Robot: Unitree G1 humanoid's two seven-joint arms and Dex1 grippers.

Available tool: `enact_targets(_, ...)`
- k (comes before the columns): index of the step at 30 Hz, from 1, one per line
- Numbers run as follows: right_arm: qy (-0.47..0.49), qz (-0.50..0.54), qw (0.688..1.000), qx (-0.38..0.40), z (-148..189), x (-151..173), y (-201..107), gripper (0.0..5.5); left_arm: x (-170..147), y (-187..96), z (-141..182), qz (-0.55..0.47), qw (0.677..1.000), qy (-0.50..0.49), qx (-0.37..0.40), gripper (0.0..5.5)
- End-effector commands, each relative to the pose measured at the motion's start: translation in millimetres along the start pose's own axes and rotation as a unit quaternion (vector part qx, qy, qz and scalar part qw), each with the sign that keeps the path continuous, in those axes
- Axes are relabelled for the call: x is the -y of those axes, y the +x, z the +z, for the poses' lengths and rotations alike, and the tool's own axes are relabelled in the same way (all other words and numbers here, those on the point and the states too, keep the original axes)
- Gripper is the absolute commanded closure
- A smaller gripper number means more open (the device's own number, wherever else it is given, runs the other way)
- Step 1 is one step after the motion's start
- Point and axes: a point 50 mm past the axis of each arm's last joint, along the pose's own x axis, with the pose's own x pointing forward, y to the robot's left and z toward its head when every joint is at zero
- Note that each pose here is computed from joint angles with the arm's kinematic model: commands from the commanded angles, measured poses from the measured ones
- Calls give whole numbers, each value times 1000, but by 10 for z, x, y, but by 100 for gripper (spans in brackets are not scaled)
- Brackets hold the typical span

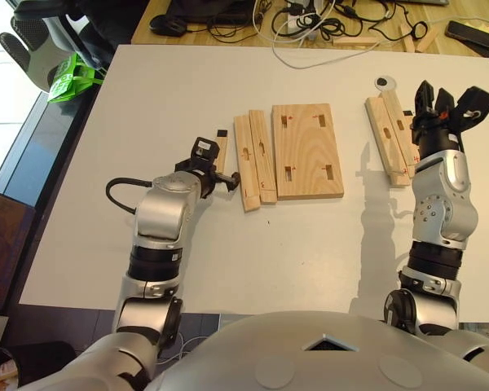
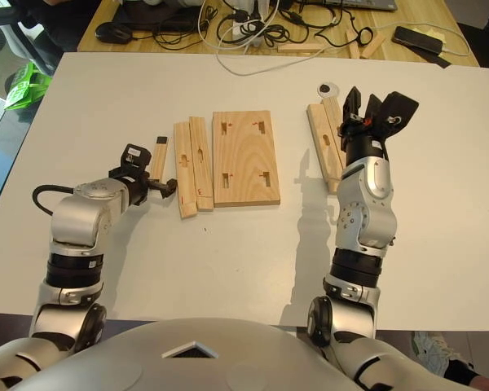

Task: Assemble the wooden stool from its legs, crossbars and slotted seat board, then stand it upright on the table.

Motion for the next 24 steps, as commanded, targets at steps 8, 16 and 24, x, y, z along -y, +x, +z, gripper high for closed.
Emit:
enact_targets(8,45,4,999,31,89,-143,52,347,-23,182,-187,-27,996,-48,-73,137)
enact_targets(16,97,34,992,69,339,-423,117,347,-36,256,-172,-36,995,-52,-75,264)
enact_targets(24,135,36,985,101,554,-503,220,347,-80,287,-192,-54,994,-33,-95,376)
